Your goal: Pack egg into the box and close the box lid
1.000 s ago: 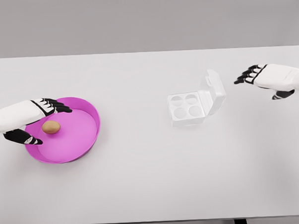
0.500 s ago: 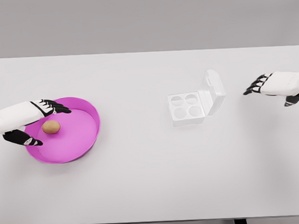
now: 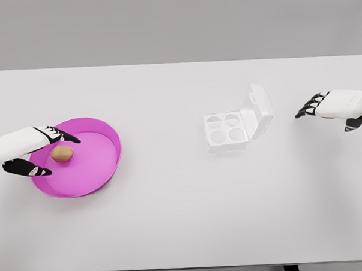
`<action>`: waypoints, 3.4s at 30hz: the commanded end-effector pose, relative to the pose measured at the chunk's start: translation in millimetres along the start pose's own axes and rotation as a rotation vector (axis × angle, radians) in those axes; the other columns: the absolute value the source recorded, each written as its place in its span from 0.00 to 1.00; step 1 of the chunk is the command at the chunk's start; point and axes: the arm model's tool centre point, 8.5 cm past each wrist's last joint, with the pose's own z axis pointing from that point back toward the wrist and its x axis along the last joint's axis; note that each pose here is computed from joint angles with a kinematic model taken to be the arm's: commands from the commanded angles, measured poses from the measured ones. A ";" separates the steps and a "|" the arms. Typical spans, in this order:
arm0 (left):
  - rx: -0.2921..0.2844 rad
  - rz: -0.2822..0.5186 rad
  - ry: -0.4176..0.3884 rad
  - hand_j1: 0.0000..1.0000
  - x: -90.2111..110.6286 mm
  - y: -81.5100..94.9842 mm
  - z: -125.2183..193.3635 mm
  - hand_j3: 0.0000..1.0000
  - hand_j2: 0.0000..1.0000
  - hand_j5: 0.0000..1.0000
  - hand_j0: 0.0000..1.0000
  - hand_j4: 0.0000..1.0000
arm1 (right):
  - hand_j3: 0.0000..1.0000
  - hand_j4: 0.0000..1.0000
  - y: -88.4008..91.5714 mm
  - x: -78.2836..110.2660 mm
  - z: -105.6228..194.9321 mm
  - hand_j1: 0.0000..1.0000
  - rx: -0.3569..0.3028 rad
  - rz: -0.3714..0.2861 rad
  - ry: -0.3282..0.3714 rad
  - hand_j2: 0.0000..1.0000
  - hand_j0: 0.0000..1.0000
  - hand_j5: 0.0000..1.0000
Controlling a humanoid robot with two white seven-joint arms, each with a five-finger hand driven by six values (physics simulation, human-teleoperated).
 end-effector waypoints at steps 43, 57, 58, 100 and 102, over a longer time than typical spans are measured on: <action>0.030 0.112 0.047 0.82 -23.7 -24.5 -11.4 0.82 0.82 0.82 0.82 0.82 | 1.00 1.00 -19.0 -3.4 7.3 1.00 0.057 0.014 0.009 1.00 1.00 1.00; 0.027 0.118 0.050 0.74 -26.5 -25.4 -15.0 0.74 0.74 0.74 0.74 0.74 | 1.00 1.00 -22.8 0.7 7.0 1.00 0.050 0.026 -0.002 1.00 1.00 1.00; 0.027 0.119 0.051 0.74 -26.9 -25.6 -14.9 0.74 0.74 0.74 0.74 0.74 | 1.00 1.00 -24.0 2.1 7.0 1.00 0.047 0.031 -0.006 1.00 1.00 1.00; 0.013 0.133 0.066 0.70 -34.3 -27.9 -17.2 0.70 0.70 0.70 0.70 0.70 | 1.00 1.00 -37.6 4.8 11.2 1.00 0.007 0.048 -0.010 1.00 1.00 1.00; 0.012 0.134 0.067 0.70 -34.7 -28.2 -17.0 0.70 0.70 0.70 0.70 0.70 | 1.00 1.00 -37.9 5.2 11.1 1.00 0.007 0.049 -0.011 1.00 1.00 1.00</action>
